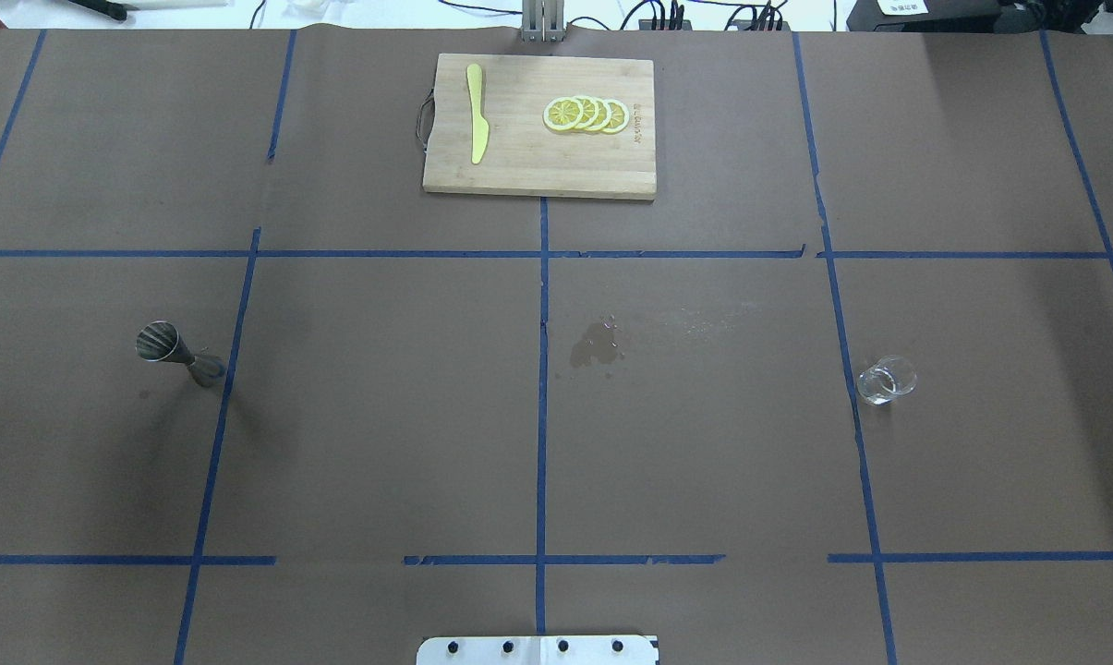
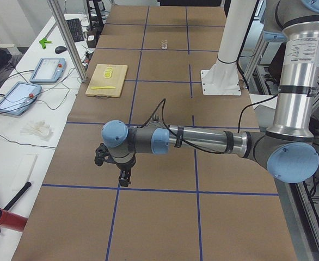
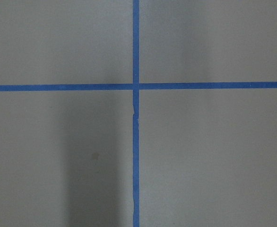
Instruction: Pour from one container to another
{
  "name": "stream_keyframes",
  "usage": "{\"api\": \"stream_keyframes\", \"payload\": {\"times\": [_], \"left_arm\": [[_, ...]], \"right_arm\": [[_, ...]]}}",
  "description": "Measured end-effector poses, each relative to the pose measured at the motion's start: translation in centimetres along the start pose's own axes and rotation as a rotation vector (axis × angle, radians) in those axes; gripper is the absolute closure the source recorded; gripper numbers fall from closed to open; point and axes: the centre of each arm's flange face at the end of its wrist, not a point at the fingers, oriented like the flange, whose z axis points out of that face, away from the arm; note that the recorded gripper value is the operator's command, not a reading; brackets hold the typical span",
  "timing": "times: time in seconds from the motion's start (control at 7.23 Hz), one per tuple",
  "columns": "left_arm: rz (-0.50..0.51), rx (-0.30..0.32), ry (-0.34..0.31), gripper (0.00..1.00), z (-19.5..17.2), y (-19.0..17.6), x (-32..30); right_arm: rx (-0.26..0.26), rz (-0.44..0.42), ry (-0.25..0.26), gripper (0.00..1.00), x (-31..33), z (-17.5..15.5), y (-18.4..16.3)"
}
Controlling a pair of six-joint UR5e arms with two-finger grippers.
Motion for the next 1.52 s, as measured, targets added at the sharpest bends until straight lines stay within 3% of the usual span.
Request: {"api": "stream_keyframes", "payload": {"times": [0.28,0.55,1.11,1.52], "left_arm": [[0.014,0.015,-0.001,0.00,-0.7,-0.2,0.8],[0.053,0.078,-0.006,0.00,-3.8,-0.8,4.8],[0.130,0.180,-0.003,0.00,-8.2,1.3,21.1],[0.023,0.251,0.023,0.00,-6.6,7.2,35.8]], "right_arm": [[0.002,0.000,0.002,0.00,0.0,-0.1,-0.1],[0.007,-0.003,0.002,0.00,-0.3,-0.3,-0.2],[0.027,-0.024,0.003,0.00,-1.2,-1.2,-0.6],[0.057,-0.060,-0.005,0.00,-3.0,-2.6,-1.7]]}}
